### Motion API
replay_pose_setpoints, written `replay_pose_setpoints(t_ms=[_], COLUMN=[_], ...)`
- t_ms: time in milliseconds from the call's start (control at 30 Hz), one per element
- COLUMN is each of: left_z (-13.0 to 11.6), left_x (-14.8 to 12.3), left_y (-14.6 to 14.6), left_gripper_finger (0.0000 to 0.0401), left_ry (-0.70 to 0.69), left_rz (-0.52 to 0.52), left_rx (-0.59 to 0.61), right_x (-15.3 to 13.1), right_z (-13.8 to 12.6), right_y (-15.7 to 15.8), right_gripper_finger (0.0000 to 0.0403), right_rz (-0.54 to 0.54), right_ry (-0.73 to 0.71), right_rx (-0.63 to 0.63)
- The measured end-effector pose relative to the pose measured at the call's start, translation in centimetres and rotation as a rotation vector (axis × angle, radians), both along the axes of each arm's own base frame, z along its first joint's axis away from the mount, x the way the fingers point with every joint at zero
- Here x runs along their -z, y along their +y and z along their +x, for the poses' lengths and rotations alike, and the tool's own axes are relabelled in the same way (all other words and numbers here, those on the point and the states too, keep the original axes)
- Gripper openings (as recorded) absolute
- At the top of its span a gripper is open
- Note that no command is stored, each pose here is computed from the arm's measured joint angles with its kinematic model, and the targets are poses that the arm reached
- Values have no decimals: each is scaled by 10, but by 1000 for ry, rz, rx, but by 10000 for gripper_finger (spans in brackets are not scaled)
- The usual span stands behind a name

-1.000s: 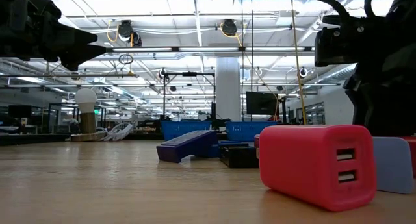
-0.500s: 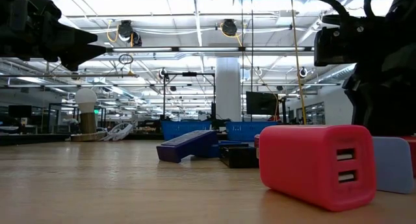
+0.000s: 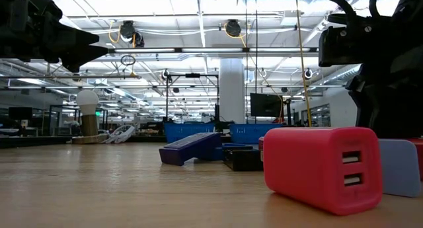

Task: Pick & Place Office items
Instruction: Put the blue charger adapter into the right blue bin

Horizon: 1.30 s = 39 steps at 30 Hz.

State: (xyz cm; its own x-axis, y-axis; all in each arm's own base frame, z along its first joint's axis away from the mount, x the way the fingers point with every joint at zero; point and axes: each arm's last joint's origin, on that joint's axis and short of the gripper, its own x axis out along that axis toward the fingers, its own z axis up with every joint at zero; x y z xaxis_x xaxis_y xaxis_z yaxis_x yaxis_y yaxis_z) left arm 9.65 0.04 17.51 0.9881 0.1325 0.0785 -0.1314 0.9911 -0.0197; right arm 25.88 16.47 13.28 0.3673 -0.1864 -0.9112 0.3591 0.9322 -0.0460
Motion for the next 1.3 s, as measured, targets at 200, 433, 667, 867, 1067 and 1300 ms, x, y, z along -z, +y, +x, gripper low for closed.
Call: replay_pose_setpoints(t_ms=[200,433,667,867,1067,1300], left_z=[0,0,0,0,0,0], left_x=[0,0,0,0,0,0], left_y=[0,0,0,0,0,0], left_gripper_finger=[255,255,255,255,255,255], left_ry=[0,0,0,0,0,0], left_rz=[0,-1,0,0,-1,0], left_rx=[0,0,-1,0,-1,-1], right_x=[0,0,0,0,-4,-32], right_z=[0,1,1,1,0,-3], right_y=[0,0,0,-2,-6,-24], right_gripper_finger=[126,128,128,128,129,129], right_rz=[-14,-15,-13,5,-14,-204], right_ry=[-10,-20,-23,-32,-18,-133], right_rx=[9,14,21,85,66,69])
